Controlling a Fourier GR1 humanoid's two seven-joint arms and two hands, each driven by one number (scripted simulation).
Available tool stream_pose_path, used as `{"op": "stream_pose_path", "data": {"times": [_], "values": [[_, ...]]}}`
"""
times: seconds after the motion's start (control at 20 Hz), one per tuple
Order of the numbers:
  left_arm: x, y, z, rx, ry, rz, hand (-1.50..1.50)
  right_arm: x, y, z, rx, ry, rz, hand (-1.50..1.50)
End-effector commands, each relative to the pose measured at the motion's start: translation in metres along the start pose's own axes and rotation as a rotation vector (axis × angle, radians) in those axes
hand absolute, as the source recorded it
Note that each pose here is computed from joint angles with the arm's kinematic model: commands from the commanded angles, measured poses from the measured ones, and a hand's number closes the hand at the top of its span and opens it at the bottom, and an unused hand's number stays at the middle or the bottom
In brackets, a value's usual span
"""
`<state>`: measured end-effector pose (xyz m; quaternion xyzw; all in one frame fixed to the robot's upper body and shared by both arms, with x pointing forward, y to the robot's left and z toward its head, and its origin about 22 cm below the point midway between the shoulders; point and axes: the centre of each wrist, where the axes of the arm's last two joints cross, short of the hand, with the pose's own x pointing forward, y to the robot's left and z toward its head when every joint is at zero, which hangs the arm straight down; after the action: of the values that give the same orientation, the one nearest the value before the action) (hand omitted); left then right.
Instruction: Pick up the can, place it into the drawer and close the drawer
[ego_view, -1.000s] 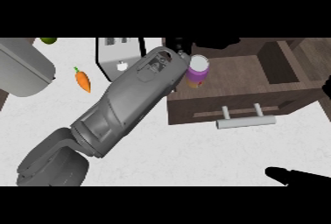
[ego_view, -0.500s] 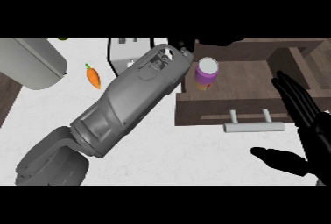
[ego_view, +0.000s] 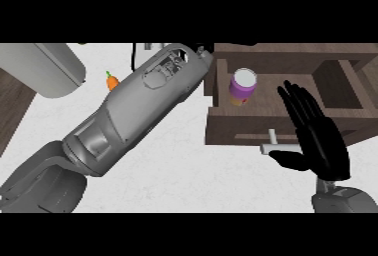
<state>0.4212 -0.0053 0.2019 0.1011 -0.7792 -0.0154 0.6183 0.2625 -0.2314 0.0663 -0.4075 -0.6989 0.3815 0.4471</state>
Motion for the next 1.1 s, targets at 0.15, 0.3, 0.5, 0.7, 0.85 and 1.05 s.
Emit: {"op": "stream_pose_path", "data": {"times": [0.15,0.3,0.5,0.7,0.85,1.05], "values": [[0.007,0.037,-0.011,-0.003,-0.002,0.001,-1.5,-0.022,0.057,-0.027,-0.006,0.045,0.033,-1.5],[-0.003,0.072,-0.019,0.01,0.016,-0.021,-1.5,-0.031,0.057,-0.03,-0.003,0.066,0.05,-1.5],[0.001,0.083,-0.01,-0.002,0.01,-0.019,-1.5,-0.039,0.074,-0.033,-0.01,0.093,0.105,-1.5],[0.001,0.1,-0.008,0.018,0.013,-0.022,-1.5,-0.042,0.086,-0.059,-0.023,0.091,0.134,-1.5],[-0.004,0.1,0.01,-0.025,0.053,-0.014,-1.5,-0.037,0.088,-0.079,-0.046,0.097,0.164,-1.5],[-0.008,0.111,0.009,-0.008,0.056,-0.019,-1.5,-0.051,0.092,-0.095,-0.128,0.096,0.162,-1.5]]}}
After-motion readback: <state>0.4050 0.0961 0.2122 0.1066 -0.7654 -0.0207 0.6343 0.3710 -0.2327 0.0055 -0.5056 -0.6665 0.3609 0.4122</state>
